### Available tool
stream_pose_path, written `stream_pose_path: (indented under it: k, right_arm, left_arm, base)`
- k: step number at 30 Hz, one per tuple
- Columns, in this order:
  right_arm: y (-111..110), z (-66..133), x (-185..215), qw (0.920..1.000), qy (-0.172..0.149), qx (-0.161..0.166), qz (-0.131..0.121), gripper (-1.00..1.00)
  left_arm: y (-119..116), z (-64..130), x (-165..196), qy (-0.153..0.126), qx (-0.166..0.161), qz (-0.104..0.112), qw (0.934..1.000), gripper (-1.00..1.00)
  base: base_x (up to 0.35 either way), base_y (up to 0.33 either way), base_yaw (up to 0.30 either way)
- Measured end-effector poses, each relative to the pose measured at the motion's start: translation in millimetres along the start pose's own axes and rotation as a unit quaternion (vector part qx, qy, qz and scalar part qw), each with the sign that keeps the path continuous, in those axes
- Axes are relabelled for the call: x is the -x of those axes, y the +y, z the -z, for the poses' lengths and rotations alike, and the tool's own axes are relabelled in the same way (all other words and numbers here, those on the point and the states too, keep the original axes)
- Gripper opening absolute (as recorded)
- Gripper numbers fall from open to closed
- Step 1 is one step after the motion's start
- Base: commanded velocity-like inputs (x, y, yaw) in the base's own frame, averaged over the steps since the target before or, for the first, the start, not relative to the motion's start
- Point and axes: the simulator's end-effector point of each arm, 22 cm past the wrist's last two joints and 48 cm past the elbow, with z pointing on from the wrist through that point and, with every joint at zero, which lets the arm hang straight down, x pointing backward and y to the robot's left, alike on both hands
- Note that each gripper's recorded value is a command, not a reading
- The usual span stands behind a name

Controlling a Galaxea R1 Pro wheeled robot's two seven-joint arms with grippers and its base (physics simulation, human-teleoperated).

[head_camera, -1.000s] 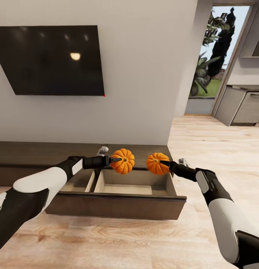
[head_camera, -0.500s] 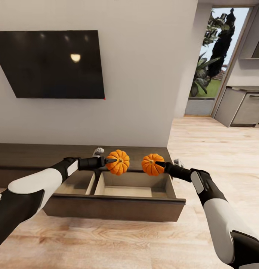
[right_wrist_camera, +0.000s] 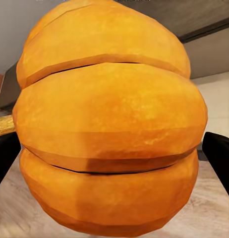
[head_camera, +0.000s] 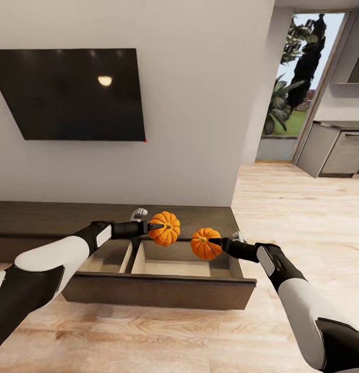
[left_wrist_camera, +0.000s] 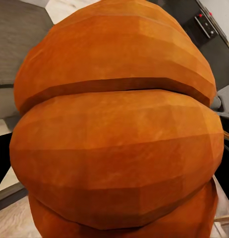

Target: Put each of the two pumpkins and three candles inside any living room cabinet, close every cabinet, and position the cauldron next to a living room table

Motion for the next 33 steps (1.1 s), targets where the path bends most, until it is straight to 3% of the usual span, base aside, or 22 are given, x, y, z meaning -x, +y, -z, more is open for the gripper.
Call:
stream_pose_path:
  k: [11, 13, 14, 17, 26, 32, 33]
  right_arm:
    - [3, 1.7, 2, 1.0, -0.002, 0.001, -0.002, -1.0]
    - [3, 1.6, 8, 0.9999, -0.015, 0.001, 0.006, -1.0]
    - [2, 2.2, 18, 0.9988, -0.043, 0.001, 0.023, -1.0]
    - [2, 1.9, 21, 0.9981, -0.053, 0.001, 0.031, -1.0]
    - [2, 1.7, 21, 0.998, -0.055, 0.002, 0.031, -1.0]
    - [3, 1.2, 20, 0.9981, -0.055, 0.004, 0.029, -1.0]
    - [4, 1.0, 20, 0.9981, -0.054, 0.005, 0.028, -1.0]
  left_arm:
    - [1, -2.4, -17, 0.007, -0.001, 0.003, 1.0, -1.0]
    - [0, -4.0, -16, 0.005, -0.002, 0.004, 1.0, -1.0]
    - [0, -4.4, -16, 0.004, -0.003, 0.005, 1.0, -1.0]
    - [0, -5.3, -18, 0.008, -0.002, 0.003, 1.0, -1.0]
    - [0, -6.2, -21, 0.01, -0.001, 0.004, 0.9999, -1.0]
    - [0, -6.8, -26, 0.009, -0.004, 0.009, 0.9999, -1.0]
    - [-6, -14.5, -33, 0.009, -0.012, 0.017, 0.9997, -1.0]
  base:
    - [0.059, 0.0, 0.0]
    - [0.331, 0.0, 0.0]
    - [0.336, 0.0, 0.0]
    - [0.337, 0.0, 0.0]
    - [0.333, 0.0, 0.0]
    - [0.083, 0.0, 0.0]
    - [0.002, 0.0, 0.0]
